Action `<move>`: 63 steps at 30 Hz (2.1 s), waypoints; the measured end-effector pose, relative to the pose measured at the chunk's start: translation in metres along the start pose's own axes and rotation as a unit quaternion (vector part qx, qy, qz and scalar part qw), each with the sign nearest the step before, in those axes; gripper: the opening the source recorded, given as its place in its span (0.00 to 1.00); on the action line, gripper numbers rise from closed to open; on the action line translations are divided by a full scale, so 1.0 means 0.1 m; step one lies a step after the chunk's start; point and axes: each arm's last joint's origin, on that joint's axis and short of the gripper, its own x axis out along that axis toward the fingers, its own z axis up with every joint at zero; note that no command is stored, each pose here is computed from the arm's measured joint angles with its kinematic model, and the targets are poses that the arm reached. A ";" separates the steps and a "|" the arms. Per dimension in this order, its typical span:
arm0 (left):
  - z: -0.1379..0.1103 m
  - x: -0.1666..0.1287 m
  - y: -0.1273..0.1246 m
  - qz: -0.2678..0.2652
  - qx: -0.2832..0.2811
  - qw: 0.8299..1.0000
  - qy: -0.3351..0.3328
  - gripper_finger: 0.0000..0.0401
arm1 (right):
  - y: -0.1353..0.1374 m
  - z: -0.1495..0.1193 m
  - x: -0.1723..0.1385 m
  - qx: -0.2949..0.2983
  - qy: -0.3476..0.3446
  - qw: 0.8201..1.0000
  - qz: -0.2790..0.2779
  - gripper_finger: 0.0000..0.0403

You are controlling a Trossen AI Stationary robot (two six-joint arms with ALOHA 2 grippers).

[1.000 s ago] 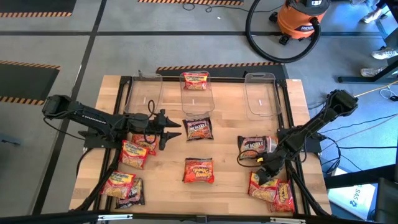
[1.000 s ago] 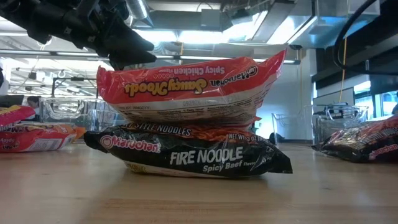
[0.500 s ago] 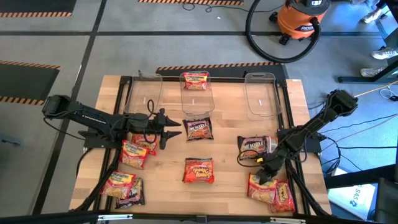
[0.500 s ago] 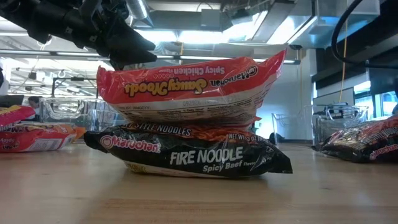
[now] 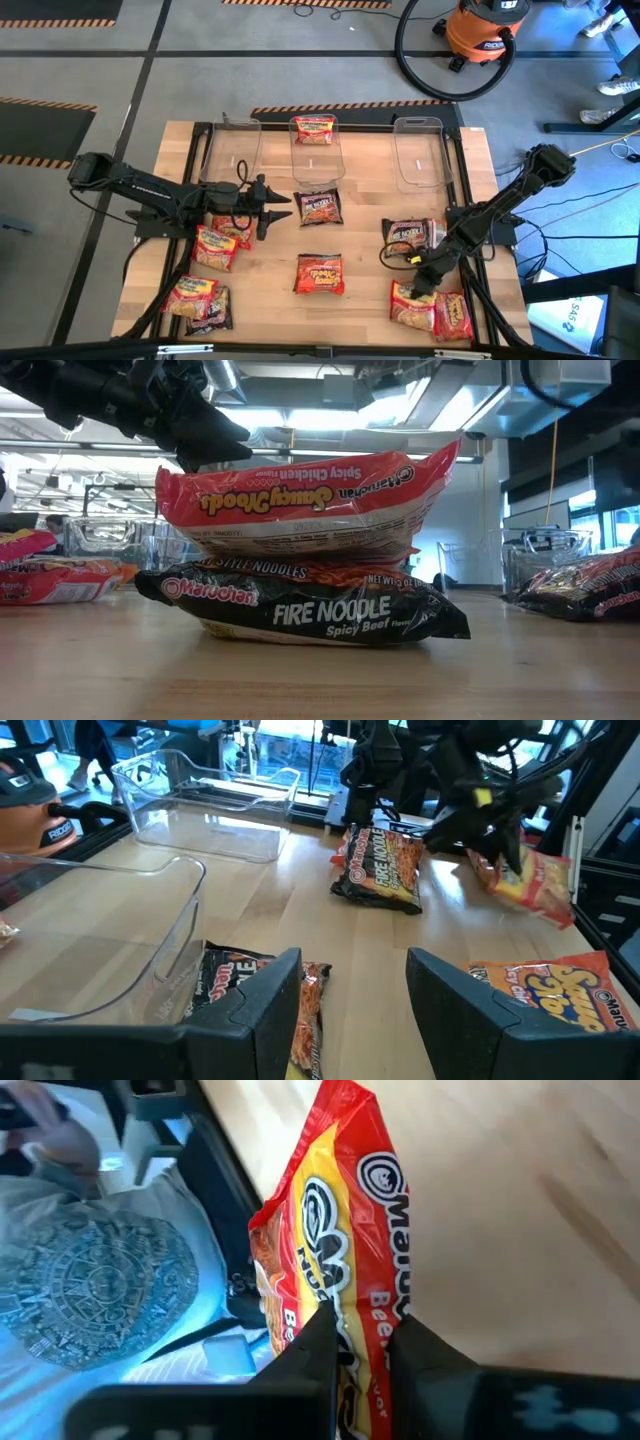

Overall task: Sort Maruchan noodles
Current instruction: Put the bottom right red noodle pack into the middle transparent bin

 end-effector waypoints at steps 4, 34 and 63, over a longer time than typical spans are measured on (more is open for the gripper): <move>0.00 0.00 0.00 0.000 0.000 1.000 0.000 0.44 | 0.16 0.04 -0.01 -0.043 -0.045 0.998 0.018 0.07; 0.04 0.02 0.14 0.038 0.048 0.998 -0.009 0.44 | 0.76 1.63 -1.22 -0.417 -0.407 0.789 -0.193 0.07; 0.23 -0.50 0.57 0.127 0.007 0.990 0.061 0.44 | 0.96 3.69 -2.23 -0.481 -0.353 0.682 -0.424 0.07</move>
